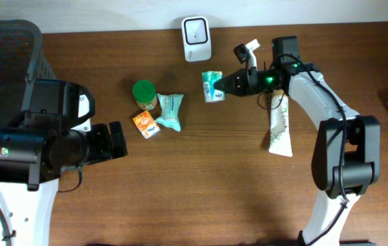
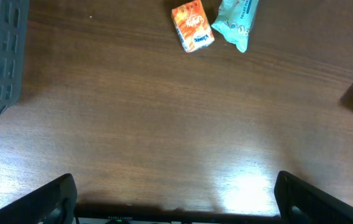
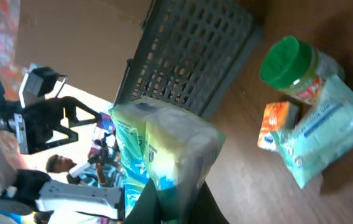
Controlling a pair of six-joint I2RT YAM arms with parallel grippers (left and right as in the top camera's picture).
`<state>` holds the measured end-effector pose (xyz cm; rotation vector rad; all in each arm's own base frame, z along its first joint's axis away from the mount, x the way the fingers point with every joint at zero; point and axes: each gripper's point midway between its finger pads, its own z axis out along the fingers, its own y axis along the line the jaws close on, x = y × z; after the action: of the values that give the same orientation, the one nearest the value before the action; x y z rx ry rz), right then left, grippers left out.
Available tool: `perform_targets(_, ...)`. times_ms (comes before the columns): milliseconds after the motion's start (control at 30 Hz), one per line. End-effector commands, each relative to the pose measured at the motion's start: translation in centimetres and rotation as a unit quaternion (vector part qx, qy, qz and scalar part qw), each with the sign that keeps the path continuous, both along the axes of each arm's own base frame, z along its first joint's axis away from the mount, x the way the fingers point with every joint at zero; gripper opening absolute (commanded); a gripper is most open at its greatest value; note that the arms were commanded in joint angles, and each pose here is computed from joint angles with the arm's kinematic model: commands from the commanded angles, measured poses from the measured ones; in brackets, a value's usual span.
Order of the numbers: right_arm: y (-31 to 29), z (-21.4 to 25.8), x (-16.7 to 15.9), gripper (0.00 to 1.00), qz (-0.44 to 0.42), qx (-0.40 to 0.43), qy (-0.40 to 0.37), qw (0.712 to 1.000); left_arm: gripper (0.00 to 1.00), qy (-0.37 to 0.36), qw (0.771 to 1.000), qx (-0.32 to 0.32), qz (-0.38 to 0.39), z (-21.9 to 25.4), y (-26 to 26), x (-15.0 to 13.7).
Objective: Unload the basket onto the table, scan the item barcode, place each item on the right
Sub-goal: 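Hold the green pack in front of the scanner with the right gripper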
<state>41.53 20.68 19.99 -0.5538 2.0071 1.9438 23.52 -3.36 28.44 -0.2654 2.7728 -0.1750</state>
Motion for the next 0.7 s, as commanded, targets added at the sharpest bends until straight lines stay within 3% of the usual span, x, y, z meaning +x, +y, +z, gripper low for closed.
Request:
perform_targets(0,0.37,1.88,-0.2,0.04,0.014,0.019,-0.056,0.998,0.99,-0.007,1.0,0.004,-0.002,0.29,0.17,-0.1)
perform_targets(167,0.4,2.42,0.52,0.04,0.014,0.022,-0.093,0.995,0.99,-0.007,1.0,0.004,-0.002,0.29,0.16,-0.1)
perform_targets(667,0.4,1.7,0.58,0.04,0.013,0.02,-0.081,0.996,0.99,-0.007,1.0,0.004,-0.002,0.29,0.17,-0.1)
